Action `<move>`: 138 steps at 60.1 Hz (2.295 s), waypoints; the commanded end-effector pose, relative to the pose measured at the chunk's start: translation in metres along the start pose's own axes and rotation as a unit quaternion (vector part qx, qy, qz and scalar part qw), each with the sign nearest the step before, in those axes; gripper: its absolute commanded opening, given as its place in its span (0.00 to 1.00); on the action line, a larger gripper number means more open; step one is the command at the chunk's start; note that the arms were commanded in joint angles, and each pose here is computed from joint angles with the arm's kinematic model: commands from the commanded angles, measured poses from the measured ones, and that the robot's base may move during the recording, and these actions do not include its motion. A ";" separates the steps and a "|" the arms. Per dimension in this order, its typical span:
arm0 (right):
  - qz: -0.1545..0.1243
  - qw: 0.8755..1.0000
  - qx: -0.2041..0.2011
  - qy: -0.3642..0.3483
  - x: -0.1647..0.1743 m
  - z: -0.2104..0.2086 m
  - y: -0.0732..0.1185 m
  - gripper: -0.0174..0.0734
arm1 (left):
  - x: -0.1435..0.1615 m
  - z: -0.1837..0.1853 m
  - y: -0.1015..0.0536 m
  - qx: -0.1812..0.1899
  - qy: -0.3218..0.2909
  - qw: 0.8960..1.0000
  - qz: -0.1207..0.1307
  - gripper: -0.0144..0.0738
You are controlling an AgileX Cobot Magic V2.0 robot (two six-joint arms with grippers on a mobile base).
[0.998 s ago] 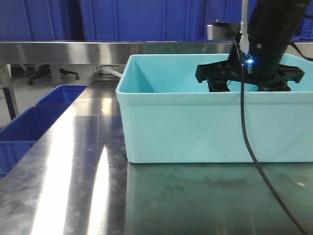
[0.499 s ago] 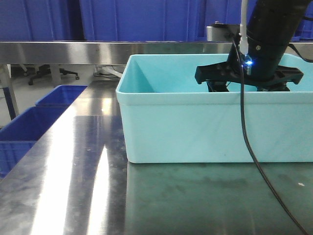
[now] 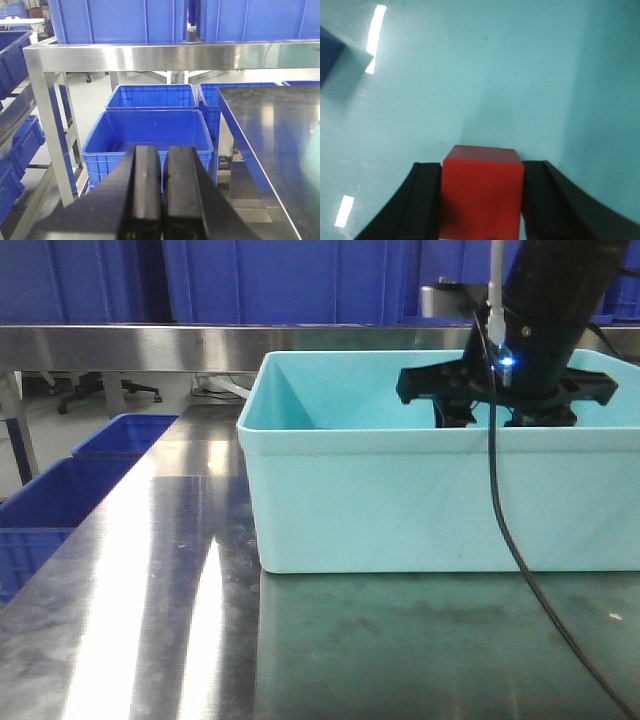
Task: Pick red cube and place on left shelf
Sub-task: 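Lift the red cube up out of the bin with the right gripper, then hold the red cube raised in the right gripper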
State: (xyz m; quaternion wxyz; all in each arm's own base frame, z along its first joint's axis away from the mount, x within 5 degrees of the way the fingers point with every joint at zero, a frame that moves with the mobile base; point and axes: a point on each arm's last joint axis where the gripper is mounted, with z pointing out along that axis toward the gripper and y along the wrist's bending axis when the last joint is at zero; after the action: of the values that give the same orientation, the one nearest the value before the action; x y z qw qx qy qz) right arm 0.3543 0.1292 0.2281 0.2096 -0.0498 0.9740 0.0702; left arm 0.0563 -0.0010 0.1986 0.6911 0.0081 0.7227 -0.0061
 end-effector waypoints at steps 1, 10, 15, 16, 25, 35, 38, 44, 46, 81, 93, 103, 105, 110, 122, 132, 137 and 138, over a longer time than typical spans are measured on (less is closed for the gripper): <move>-0.003 0.996 -0.024 -0.091 -0.021 -0.049 0.007 0.26 | -0.001 0.000 0.000 0.001 -0.040 0.999 -0.002 0.28; -0.003 0.985 -0.042 -0.166 -0.027 -0.095 0.009 0.25 | -0.001 0.000 0.000 0.001 -0.040 0.999 -0.002 0.28; -0.003 0.976 -0.054 -0.212 -0.027 -0.124 0.009 0.25 | -0.001 0.000 0.000 0.001 -0.040 0.999 -0.002 0.28; -0.003 0.974 -0.055 -0.220 -0.026 -0.129 0.009 0.25 | -0.001 0.000 0.000 0.001 -0.040 0.999 -0.002 0.28; -0.004 0.950 -0.076 -0.304 -0.015 -0.189 0.007 0.25 | -0.001 0.000 0.000 0.001 -0.040 0.999 -0.002 0.28; -0.004 0.918 -0.097 -0.385 0.011 -0.241 0.000 0.25 | -0.001 0.000 0.000 0.001 -0.040 0.999 -0.002 0.28; -0.005 0.908 -0.101 -0.406 0.022 -0.252 -0.002 0.25 | -0.001 0.000 0.000 0.001 -0.040 0.999 -0.002 0.28; -0.011 0.894 -0.101 -0.437 0.043 -0.262 -0.009 0.25 | -0.001 0.000 0.000 0.001 -0.040 0.999 -0.002 0.28; -0.015 0.889 -0.099 -0.446 0.052 -0.264 -0.011 0.25 | -0.001 0.000 0.000 0.001 -0.040 0.999 -0.002 0.28; -0.021 0.855 -0.109 -0.506 0.126 -0.262 -0.030 0.25 | -0.001 0.000 0.000 0.001 -0.040 0.999 -0.002 0.28; -0.021 0.854 -0.109 -0.509 0.125 -0.263 -0.030 0.25 | -0.001 0.000 0.000 0.001 -0.040 0.999 -0.002 0.28; -0.021 0.854 -0.109 -0.508 0.125 -0.263 -0.030 0.25 | -0.001 0.000 0.000 0.001 -0.040 0.999 -0.002 0.28; -0.021 0.854 -0.109 -0.508 0.125 -0.263 -0.030 0.25 | -0.001 0.000 0.000 0.001 -0.040 0.999 -0.002 0.28; -0.021 0.854 -0.109 -0.508 0.125 -0.263 -0.030 0.25 | -0.001 0.000 0.000 0.001 -0.040 0.999 -0.002 0.28; -0.021 0.854 -0.109 -0.508 0.125 -0.263 -0.030 0.25 | -0.001 0.000 0.000 0.001 -0.040 0.999 -0.002 0.28; -0.021 0.854 -0.109 -0.508 0.125 -0.263 -0.030 0.25 | -0.001 0.000 0.000 0.001 -0.040 0.999 -0.002 0.28; -0.021 0.854 -0.109 -0.508 0.125 -0.263 -0.030 0.25 | -0.001 0.000 0.000 0.001 -0.040 0.999 -0.002 0.28; -0.021 0.854 -0.109 -0.508 0.125 -0.263 -0.030 0.25 | -0.001 0.000 0.000 0.001 -0.040 0.999 -0.002 0.28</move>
State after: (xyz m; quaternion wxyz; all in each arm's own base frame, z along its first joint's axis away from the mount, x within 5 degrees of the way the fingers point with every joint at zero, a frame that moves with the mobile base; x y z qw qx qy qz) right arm 0.1415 0.0506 0.3904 0.6234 -0.0473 0.7598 0.1786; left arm 0.0563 -0.0010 0.1986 0.6911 0.0081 0.7227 -0.0061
